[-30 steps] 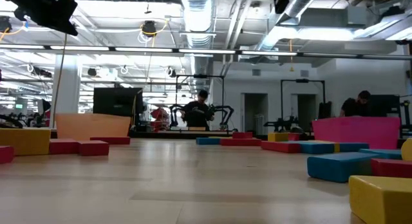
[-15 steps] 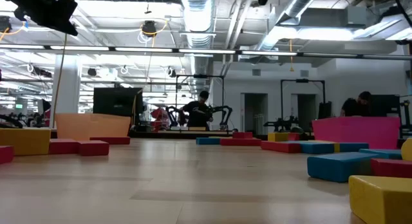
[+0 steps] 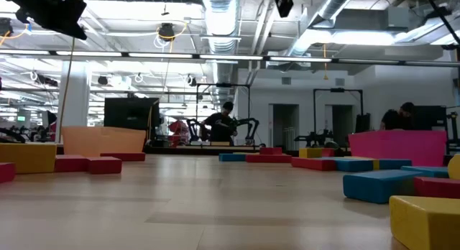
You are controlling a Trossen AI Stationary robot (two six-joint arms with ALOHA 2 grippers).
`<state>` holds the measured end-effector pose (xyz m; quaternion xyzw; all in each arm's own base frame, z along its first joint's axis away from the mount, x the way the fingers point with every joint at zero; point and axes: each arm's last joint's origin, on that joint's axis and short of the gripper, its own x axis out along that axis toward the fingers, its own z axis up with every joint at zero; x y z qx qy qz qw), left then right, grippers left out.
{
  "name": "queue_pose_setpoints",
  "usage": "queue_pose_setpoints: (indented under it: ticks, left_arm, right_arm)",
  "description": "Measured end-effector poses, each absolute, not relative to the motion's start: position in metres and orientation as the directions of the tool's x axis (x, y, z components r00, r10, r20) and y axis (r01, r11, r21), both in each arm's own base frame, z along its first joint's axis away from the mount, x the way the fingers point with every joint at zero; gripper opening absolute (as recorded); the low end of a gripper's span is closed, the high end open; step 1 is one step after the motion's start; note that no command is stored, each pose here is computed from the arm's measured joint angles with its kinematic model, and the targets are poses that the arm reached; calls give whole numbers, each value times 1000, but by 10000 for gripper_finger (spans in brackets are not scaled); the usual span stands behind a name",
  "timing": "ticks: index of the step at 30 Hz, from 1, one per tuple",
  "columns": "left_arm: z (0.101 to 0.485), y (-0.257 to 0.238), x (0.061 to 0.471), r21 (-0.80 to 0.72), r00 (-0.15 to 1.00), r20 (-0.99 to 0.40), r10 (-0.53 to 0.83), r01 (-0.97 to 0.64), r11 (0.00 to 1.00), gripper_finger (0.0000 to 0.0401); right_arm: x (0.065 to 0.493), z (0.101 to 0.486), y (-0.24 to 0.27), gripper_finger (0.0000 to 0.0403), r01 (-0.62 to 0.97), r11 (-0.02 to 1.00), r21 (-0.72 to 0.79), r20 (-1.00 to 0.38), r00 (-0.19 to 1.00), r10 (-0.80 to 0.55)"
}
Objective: Sort blocks
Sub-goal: Put the yellow square block into the red bin
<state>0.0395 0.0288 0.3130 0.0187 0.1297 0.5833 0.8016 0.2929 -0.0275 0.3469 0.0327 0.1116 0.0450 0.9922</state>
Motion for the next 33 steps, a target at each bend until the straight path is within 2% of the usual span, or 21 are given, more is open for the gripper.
queue_pose_setpoints:
  ticks: [15,22,33]
  left_arm:
    - [313,29,40,181,286,-186,940,-930,319,4]
    - [313,29,40,181,286,-186,940,-930,319,4]
    - [313,29,40,181,286,-186,940,-930,319,4]
  right_arm:
    - [284,323,-22,45,-74,990,119,-461,879,121]
    - [281,316,-13,45,-98,988,123,-533,833,149]
    - [273,305,1,45,-69,996,64,-657,748,94]
